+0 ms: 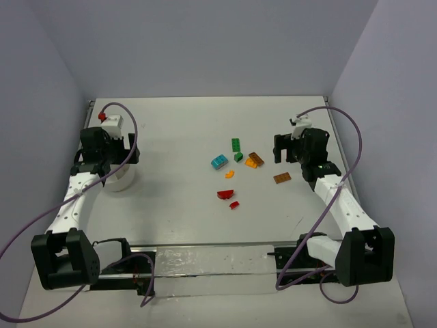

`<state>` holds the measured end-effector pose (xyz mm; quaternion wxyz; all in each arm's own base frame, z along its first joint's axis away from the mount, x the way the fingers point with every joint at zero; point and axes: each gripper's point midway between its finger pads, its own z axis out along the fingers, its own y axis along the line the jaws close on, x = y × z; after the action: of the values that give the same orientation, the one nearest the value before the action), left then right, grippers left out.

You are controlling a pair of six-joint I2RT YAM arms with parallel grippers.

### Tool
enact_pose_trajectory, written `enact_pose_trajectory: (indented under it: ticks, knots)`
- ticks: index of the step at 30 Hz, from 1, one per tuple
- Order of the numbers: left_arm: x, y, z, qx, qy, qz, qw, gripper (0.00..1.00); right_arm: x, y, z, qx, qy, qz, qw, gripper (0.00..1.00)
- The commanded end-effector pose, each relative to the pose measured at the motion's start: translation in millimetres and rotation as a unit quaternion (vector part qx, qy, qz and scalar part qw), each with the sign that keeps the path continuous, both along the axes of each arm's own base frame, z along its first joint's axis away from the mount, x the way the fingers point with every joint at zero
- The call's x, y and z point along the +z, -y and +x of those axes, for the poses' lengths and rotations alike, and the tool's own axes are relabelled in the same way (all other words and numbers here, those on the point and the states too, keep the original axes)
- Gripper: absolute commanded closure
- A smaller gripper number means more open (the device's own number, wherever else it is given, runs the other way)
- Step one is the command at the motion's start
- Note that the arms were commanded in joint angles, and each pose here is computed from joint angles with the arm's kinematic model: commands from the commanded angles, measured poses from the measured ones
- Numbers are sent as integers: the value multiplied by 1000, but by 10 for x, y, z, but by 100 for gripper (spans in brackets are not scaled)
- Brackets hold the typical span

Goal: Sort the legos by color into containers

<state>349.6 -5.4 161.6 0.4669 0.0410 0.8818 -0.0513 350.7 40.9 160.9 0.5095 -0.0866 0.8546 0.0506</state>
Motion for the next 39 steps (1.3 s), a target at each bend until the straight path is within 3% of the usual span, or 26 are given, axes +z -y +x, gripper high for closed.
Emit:
enact_pose_trajectory:
  ticks: [1, 12, 17, 23, 30, 39]
  knots:
    - [180, 71, 40, -23, 26, 5, 999, 1, 183, -18, 79, 10, 17, 0, 1000, 0]
    - [238, 413, 24, -75, 40, 48, 995, 1, 119, -7, 54, 18, -3, -13, 1000, 0]
    - [335, 589, 26, -100, 47, 66, 992, 1, 26, 133, -23, 6, -31, -51, 998, 1]
    - [357, 863, -126, -199, 42, 61, 977, 1, -207, 169, -229, 97, -77, -121, 985, 2]
    - [356, 1256, -395, -345, 31, 22, 938, 1, -469, 210, -288, 298, -142, -161, 930, 6]
    - [338, 1346, -393, -371, 26, 9, 928, 1, -766, 170, -182, 481, -160, -204, 838, 10]
